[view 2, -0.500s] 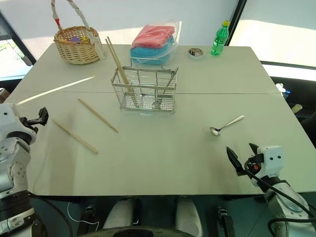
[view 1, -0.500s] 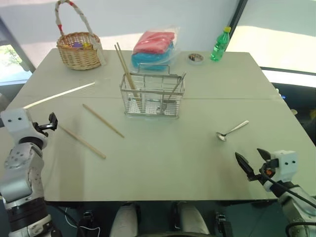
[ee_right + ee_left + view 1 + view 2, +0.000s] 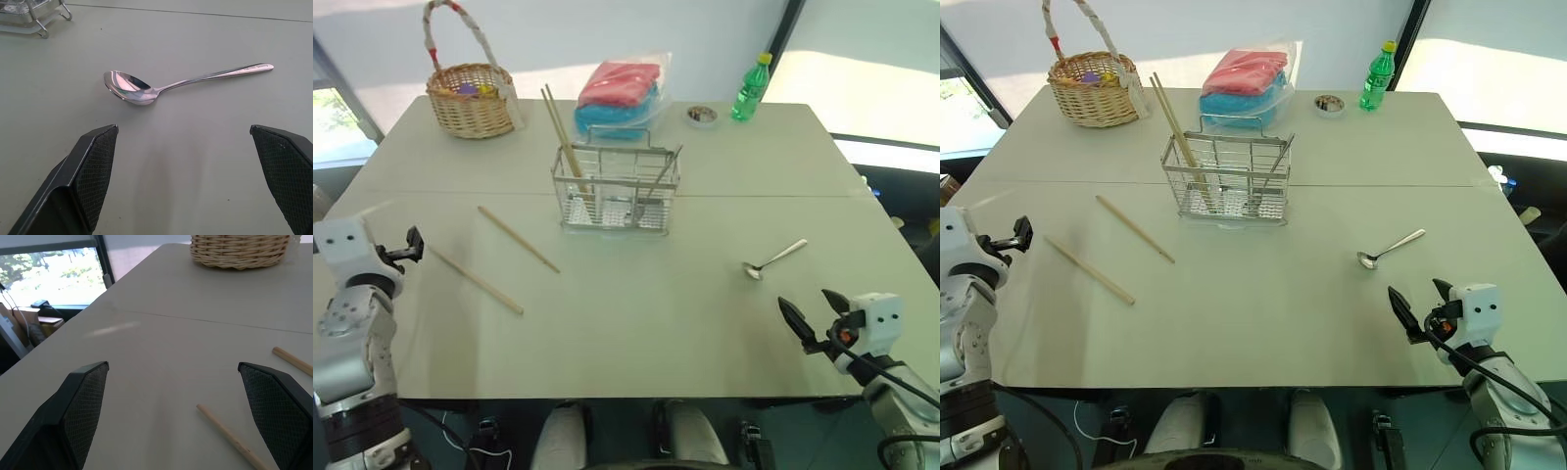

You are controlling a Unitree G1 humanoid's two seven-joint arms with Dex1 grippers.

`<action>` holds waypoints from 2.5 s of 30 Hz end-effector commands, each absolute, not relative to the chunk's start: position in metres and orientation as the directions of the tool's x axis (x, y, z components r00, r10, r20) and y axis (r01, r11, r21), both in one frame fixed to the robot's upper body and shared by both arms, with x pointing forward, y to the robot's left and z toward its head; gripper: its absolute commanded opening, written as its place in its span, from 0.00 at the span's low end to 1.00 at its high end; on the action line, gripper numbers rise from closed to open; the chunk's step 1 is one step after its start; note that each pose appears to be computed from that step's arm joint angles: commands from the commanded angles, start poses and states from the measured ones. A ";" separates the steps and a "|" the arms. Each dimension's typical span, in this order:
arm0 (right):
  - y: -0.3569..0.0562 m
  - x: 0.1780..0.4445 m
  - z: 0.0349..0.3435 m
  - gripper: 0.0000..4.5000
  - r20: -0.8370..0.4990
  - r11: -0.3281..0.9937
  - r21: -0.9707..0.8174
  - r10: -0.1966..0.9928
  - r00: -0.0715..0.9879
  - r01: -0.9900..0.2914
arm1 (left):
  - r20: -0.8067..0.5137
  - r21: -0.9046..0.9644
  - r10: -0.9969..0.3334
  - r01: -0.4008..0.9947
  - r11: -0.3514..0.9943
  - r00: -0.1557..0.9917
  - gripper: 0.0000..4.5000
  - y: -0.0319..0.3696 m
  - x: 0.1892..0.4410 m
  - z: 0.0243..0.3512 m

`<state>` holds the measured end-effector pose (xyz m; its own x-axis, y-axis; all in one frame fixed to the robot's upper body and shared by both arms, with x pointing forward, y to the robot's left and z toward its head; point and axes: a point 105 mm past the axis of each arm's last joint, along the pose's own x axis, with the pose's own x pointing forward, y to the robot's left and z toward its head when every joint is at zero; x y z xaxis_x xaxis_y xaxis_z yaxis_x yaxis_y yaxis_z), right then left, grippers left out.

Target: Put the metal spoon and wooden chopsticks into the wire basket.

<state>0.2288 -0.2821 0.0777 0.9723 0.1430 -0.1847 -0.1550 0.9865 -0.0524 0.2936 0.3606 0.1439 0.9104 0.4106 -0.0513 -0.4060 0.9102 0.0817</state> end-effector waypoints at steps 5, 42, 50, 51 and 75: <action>-0.283 0.232 0.086 1.00 -0.159 0.985 -0.074 0.141 0.977 -0.154 | -0.003 0.085 0.411 -0.410 0.908 0.911 1.00 0.363 0.293 0.159; -0.266 0.348 0.206 1.00 -0.527 0.162 -0.690 0.557 0.643 -0.706 | -0.148 0.208 -0.925 0.925 0.317 0.350 1.00 0.100 0.298 0.226; -0.276 0.358 0.180 1.00 -0.721 -0.136 -0.646 0.434 0.541 -0.752 | -0.123 0.194 -0.955 0.950 0.245 0.271 1.00 0.078 0.300 0.227; -0.277 0.359 0.178 1.00 -0.744 -0.174 -0.632 0.410 0.527 -0.756 | -0.122 0.187 -0.955 0.952 0.244 0.269 1.00 0.078 0.301 0.227; -0.248 0.371 0.139 1.00 -0.903 -0.356 -0.407 0.298 0.311 -0.841 | -0.113 0.073 -0.977 0.983 0.171 0.178 1.00 0.069 0.308 0.233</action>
<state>0.3662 -0.2484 0.1250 0.2810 0.2991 -0.9119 -0.8545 -0.3546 -0.3796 0.3159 0.0721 0.2252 0.2020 -0.9723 -0.1172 0.9791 0.1976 0.0485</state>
